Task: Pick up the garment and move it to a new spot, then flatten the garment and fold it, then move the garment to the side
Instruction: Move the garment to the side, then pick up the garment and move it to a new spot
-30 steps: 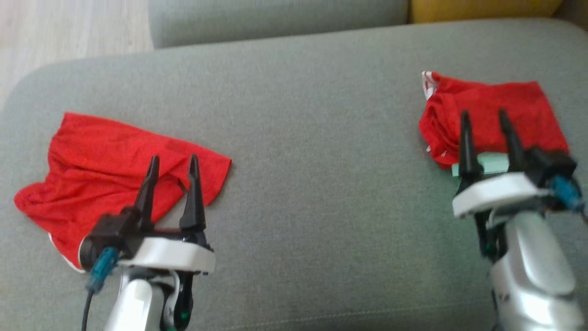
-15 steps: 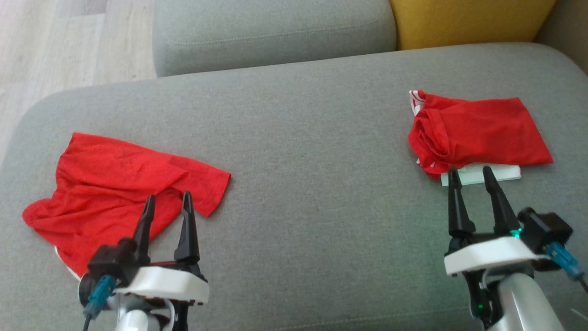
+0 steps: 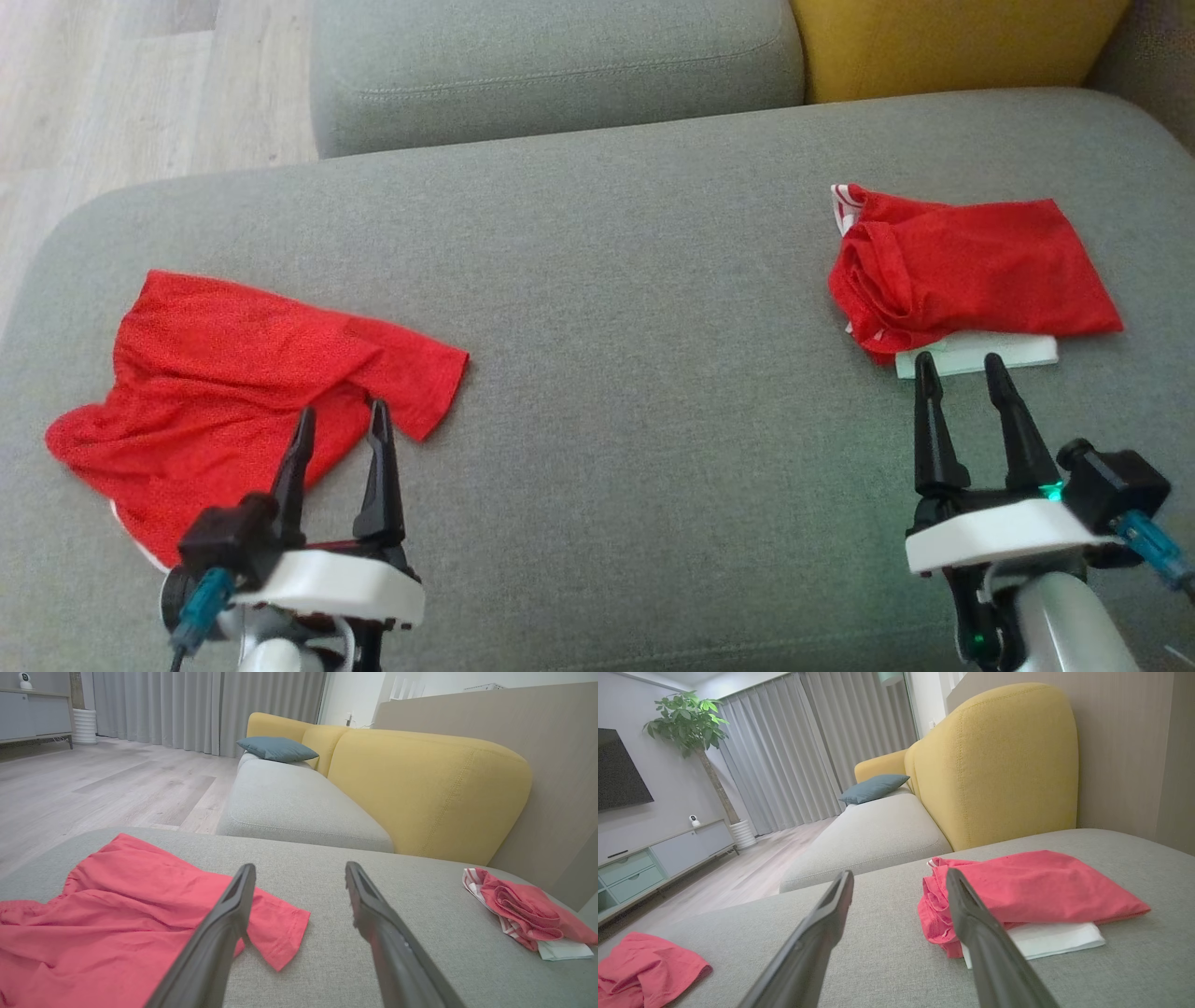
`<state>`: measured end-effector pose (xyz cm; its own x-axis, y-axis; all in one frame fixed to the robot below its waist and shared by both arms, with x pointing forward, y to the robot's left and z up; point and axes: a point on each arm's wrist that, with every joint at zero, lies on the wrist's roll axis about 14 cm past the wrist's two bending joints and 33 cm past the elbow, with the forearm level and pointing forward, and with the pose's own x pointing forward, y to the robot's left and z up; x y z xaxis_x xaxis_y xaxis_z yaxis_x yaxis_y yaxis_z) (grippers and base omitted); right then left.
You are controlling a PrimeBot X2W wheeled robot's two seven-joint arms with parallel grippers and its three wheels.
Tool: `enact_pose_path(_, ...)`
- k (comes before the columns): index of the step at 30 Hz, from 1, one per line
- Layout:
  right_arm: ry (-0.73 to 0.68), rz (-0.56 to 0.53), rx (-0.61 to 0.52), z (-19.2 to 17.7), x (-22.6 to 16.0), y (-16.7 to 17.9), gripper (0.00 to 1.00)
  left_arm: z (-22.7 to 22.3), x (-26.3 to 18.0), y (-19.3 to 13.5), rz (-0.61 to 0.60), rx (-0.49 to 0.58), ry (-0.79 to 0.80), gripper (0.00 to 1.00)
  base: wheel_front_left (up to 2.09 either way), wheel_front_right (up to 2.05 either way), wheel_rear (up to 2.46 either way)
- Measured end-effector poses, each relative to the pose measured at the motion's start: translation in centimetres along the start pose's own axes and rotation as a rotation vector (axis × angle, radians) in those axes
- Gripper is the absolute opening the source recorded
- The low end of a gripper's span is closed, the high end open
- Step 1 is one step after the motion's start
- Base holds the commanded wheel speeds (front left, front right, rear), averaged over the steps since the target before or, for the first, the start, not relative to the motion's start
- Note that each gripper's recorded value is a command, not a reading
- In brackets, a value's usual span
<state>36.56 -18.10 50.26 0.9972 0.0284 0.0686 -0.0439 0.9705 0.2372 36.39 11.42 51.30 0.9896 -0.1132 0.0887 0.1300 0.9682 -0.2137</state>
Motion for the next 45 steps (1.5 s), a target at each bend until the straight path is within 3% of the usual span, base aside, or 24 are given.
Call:
enact_pose_path(17, 0.0, 0.01, 0.009, 0.0, 0.2, 0.4, 1.0, 0.2, -0.2, 0.2, 0.007, 0.001, -0.004, 1.0, 0.0, 0.0, 0.0)
enact_pose_path(24, 0.017, 0.073, 0.015, -0.6, 0.8, 2.5, 1.0, 0.6, -0.8, 1.5, 0.048, 0.005, -0.016, 1.0, 0.0, 0.0, 0.0)
enact_pose_path(45, 0.18, 0.487, 0.081, -5.7, 1.3, 16.7, 1.0, 3.9, -9.1, 12.6, 0.44, 0.061, -0.11, 1.0, 0.0, 0.0, 0.0)
